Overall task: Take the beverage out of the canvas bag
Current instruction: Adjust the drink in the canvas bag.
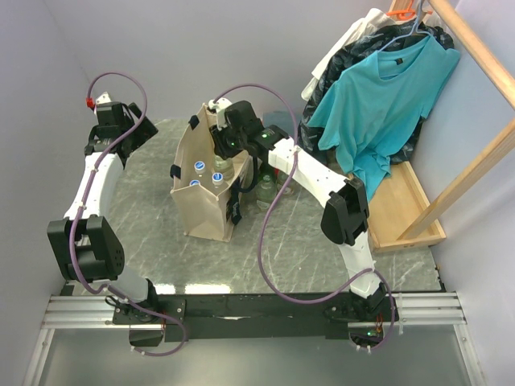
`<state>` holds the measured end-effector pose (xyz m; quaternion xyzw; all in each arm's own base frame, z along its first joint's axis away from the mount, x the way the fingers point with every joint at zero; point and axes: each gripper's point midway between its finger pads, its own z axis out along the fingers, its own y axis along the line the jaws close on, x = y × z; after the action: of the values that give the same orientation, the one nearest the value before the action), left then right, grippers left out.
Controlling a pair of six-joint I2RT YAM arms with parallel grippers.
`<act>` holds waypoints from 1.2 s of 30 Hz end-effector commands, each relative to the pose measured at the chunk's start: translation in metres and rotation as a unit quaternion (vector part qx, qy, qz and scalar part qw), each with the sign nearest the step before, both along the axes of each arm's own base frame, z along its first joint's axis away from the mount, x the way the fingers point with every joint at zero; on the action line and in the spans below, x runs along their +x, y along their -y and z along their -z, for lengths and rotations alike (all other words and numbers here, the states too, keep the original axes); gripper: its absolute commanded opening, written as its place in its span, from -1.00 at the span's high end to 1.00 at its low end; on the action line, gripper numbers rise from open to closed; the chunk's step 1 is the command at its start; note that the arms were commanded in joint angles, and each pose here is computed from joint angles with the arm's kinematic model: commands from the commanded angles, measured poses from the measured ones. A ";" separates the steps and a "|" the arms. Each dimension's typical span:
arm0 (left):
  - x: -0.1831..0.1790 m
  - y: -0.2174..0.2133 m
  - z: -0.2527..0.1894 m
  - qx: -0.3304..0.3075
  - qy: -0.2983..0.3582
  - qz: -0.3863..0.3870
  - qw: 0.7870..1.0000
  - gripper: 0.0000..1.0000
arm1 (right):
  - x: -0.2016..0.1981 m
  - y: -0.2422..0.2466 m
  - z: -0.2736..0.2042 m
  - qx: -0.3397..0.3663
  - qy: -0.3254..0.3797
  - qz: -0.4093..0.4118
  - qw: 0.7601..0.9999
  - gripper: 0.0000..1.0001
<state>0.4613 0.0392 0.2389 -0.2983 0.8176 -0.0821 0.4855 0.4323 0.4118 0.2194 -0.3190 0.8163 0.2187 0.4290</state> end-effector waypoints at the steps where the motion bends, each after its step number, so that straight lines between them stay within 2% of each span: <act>1: -0.003 0.001 -0.023 0.005 0.032 0.008 0.999 -0.93 | 0.009 -0.007 -0.109 0.091 0.109 -0.007 0.990 1.00; 6: -0.001 0.003 -0.021 0.003 0.031 0.012 0.999 -0.93 | 0.014 -0.012 -0.089 0.079 0.091 -0.008 0.993 1.00; 16: -0.001 0.000 -0.019 0.008 0.027 0.008 1.000 -0.93 | 0.035 -0.025 -0.078 0.089 0.095 -0.005 0.991 1.00; 27: 0.002 0.001 -0.013 0.004 0.020 0.010 1.000 -0.93 | 0.056 -0.015 -0.055 0.090 0.080 0.023 0.992 1.00; 33: 0.001 0.000 -0.011 0.006 0.016 0.007 1.000 -0.93 | 0.058 -0.011 -0.058 0.087 0.083 0.027 0.992 1.00; 36: 0.001 0.001 -0.013 0.005 0.019 0.008 1.000 -0.93 | 0.054 -0.009 -0.060 0.088 0.084 0.024 0.992 0.80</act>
<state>0.4613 0.0374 0.2383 -0.2952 0.8193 -0.0861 0.4840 0.4742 0.4148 0.1916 -0.2932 0.8254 0.2192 0.4298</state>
